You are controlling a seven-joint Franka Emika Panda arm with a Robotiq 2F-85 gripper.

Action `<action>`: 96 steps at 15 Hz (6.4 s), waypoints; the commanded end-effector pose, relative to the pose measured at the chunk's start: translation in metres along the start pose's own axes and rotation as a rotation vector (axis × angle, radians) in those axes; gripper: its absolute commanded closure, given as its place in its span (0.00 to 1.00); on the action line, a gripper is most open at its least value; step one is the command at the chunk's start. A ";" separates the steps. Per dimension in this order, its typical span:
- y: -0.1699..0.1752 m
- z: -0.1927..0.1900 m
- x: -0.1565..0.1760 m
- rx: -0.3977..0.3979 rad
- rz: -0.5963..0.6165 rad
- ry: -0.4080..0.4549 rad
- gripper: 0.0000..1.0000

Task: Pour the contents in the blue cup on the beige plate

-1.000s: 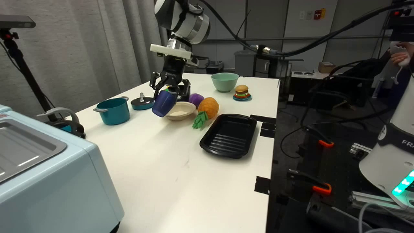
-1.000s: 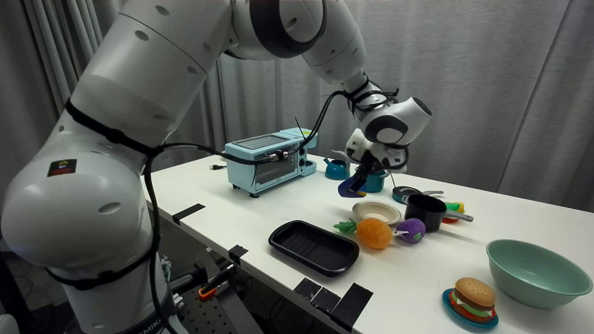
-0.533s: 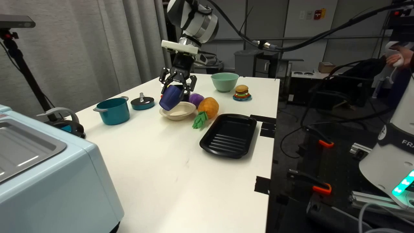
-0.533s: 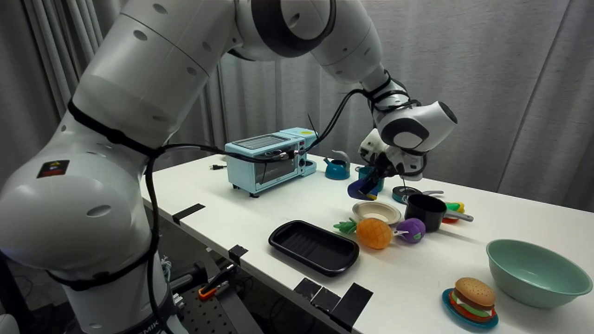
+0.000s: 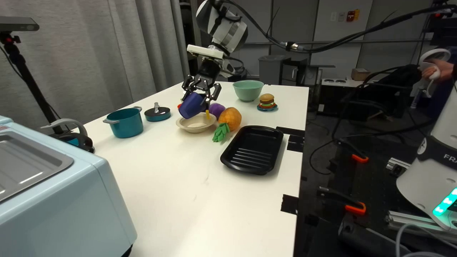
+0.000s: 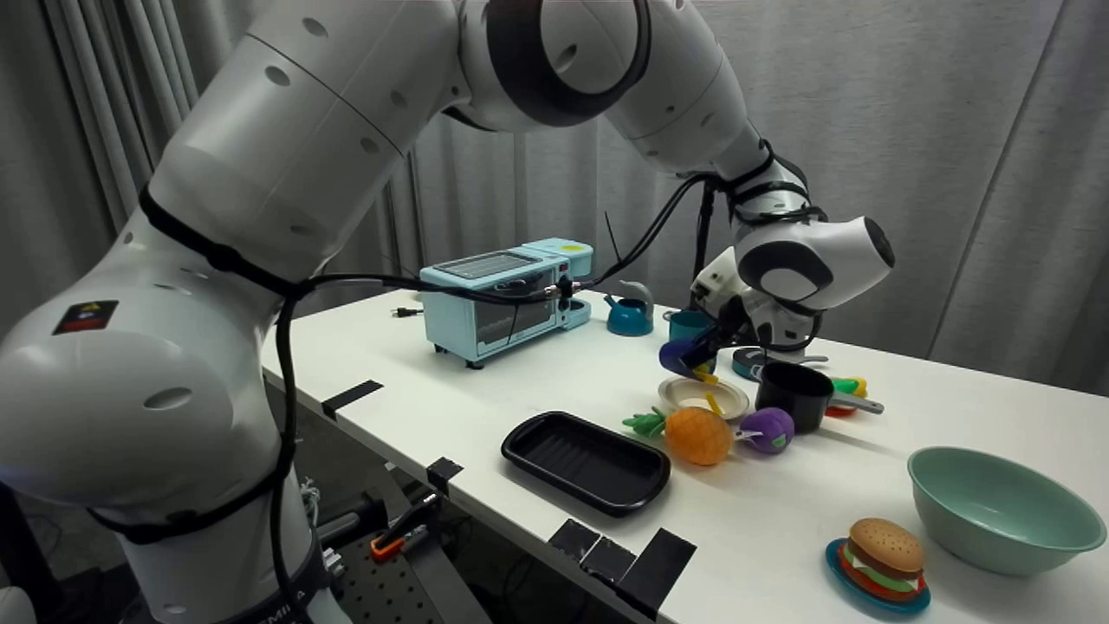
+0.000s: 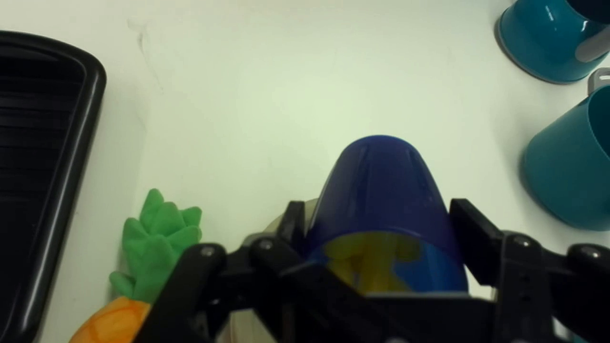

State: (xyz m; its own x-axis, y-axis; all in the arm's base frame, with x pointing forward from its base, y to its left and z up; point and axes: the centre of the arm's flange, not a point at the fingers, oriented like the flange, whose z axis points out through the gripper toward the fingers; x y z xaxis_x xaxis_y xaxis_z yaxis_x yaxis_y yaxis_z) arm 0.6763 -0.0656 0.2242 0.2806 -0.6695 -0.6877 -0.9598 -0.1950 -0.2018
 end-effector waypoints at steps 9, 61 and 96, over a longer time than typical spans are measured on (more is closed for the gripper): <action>-0.016 0.018 0.025 0.089 0.105 -0.225 0.48; -0.021 -0.033 -0.024 0.003 -0.291 -0.352 0.48; -0.043 -0.033 -0.003 -0.050 -1.125 0.114 0.48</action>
State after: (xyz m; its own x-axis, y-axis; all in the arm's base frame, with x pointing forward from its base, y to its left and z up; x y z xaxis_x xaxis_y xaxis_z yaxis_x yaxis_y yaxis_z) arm 0.7246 -0.0775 0.2526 0.9800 -0.1797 -0.0857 -0.1930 -0.7519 -0.6305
